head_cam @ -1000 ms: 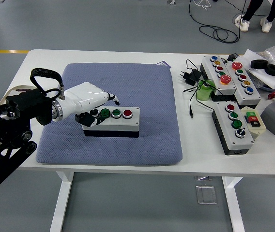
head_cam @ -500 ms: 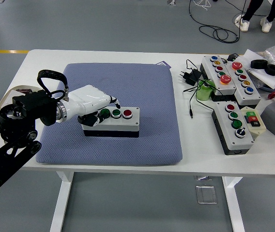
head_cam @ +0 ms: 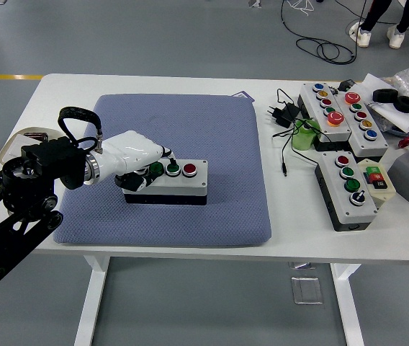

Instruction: Pick up the button,place it on the desk,press the button,press the button

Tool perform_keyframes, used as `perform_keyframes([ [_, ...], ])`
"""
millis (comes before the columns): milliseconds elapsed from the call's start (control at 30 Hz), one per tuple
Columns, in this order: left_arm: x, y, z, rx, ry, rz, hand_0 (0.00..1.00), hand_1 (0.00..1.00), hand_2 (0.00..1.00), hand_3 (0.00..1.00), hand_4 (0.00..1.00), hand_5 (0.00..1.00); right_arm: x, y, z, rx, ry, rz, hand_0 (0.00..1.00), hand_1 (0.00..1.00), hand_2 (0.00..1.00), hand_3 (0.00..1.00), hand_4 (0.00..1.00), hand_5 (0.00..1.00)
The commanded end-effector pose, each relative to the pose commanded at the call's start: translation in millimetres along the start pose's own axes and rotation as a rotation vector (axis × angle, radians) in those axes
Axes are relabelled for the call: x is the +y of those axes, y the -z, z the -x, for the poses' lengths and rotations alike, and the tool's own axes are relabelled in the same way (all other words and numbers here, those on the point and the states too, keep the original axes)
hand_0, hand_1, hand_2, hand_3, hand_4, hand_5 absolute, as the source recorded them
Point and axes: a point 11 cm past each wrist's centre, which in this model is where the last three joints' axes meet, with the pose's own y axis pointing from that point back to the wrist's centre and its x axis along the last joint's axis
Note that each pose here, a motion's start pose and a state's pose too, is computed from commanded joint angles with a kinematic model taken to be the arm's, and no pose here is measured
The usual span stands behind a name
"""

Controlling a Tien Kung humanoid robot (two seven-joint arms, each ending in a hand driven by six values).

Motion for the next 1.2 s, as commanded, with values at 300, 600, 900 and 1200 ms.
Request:
perform_keyframes([
  [300, -1.3, 2.4, 4.8, -0.003, 0.03, -0.006, 0.056, 0.002, 0.002, 0.765, 0.44, 0.002, 0.2, 1, -0.1, -0.001, 0.0, -0.002, 0.666, 0.648, 0.742, 0.594, 0.384, 0.215],
  [600, -0.9, 1.5, 8.8, -0.01, 0.08, 0.008, 0.059, 0.002, 0.002, 0.755, 0.449, 0.002, 0.2, 1, -0.3, 0.0, -0.001, -0.002, 0.665, 0.648, 0.741, 0.593, 0.383, 0.216],
  [900, 1.5, 2.7, -5.0, -0.007, -0.001, -0.002, 0.058, 0.002, 0.002, 0.756, 0.439, 0.002, 0.3, 1, -0.2, -0.001, -0.001, -0.003, 0.665, 0.648, 0.742, 0.593, 0.383, 0.216],
  [1200, 4.6, -12.3, -26.9, -0.027, -0.102, 0.032, 0.057, 0.002, 0.002, 0.752, 0.439, 0.002, 0.3, 1, -0.6, 0.0, -0.001, -0.002, 0.665, 0.648, 0.741, 0.593, 0.383, 0.214],
])
